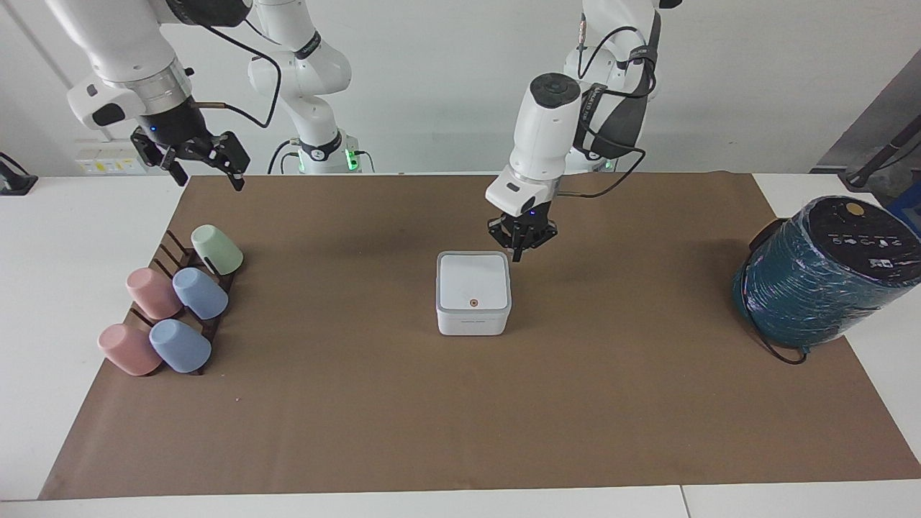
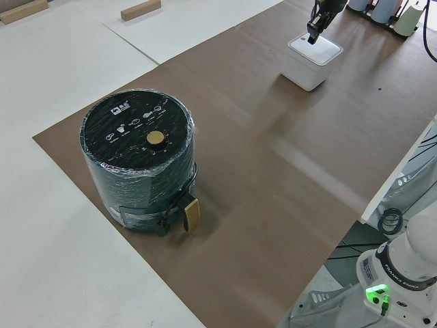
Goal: Close trash can lid
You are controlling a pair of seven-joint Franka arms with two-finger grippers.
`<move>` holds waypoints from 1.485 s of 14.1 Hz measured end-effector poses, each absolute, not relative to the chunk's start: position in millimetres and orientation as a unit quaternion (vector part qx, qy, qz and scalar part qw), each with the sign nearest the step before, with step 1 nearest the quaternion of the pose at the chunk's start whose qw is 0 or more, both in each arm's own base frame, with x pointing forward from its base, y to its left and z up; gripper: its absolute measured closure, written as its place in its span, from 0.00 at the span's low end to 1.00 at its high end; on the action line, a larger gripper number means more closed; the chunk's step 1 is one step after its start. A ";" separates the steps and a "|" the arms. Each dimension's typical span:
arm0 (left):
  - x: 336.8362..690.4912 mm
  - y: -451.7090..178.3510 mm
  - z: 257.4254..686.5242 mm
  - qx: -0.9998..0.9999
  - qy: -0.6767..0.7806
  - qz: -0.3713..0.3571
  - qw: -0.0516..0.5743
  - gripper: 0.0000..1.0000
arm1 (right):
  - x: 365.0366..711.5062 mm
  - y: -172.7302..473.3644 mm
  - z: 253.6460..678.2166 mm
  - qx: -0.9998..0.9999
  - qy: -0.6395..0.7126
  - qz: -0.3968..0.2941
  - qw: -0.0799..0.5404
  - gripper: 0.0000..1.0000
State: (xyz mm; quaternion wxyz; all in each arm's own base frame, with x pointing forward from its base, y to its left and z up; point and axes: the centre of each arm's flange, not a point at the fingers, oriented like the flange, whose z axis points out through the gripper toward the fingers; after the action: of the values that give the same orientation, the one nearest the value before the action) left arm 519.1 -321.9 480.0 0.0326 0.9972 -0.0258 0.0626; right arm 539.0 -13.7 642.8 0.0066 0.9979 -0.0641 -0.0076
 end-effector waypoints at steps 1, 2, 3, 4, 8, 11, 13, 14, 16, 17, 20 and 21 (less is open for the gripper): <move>522.8 -306.4 484.1 0.997 -0.024 0.065 0.032 0.88 | 539.0 -13.7 642.8 0.998 -0.064 -0.008 0.007 0.00; 525.7 -290.1 487.4 0.997 -0.026 0.067 0.030 0.79 | 539.0 -13.7 642.8 0.998 -0.064 -0.008 0.007 0.00; 528.7 -272.0 490.1 0.997 -0.029 0.068 0.028 0.67 | 539.0 -13.7 642.8 0.998 -0.064 -0.008 0.007 0.00; 532.1 -254.3 492.9 0.997 -0.033 0.070 0.026 0.56 | 539.0 -13.7 642.8 0.998 -0.064 -0.008 0.007 0.00; 545.1 -179.7 510.4 0.994 -0.066 0.081 0.016 0.13 | 539.0 -13.7 642.8 0.998 -0.064 -0.008 0.007 0.00; 547.4 -124.0 530.6 0.994 -0.068 0.084 0.008 0.00 | 539.0 -13.7 642.8 0.998 -0.064 -0.008 0.007 0.00; 546.0 -93.5 545.6 0.995 -0.056 0.083 0.005 0.00 | 539.0 -13.7 642.8 0.998 -0.064 -0.008 0.007 0.00; 547.2 -79.0 555.6 0.995 -0.057 0.086 0.002 0.00 | 539.0 -13.7 642.8 0.998 -0.064 -0.008 0.007 0.00; 552.0 -50.4 579.5 0.994 -0.058 0.096 -0.002 0.00 | 539.0 -13.7 642.8 0.998 -0.064 -0.008 0.007 0.00; 553.6 -38.3 592.4 0.993 -0.055 0.101 -0.004 0.00 | 539.0 -13.7 642.8 0.998 -0.064 -0.008 0.007 0.00; 557.7 -22.1 624.0 0.994 -0.050 0.101 -0.006 0.00 | 539.0 -13.7 642.8 0.998 -0.064 -0.008 0.007 0.00; 559.9 -20.4 631.9 0.994 -0.048 0.095 -0.006 0.00 | 539.0 -13.7 642.8 0.998 -0.064 -0.008 0.007 0.00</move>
State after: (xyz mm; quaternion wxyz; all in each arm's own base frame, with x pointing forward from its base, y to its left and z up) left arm 559.9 -20.4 631.9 -0.0064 0.9943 -0.0481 0.0954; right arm 539.0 -13.7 642.8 0.0066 0.9979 -0.0642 -0.0076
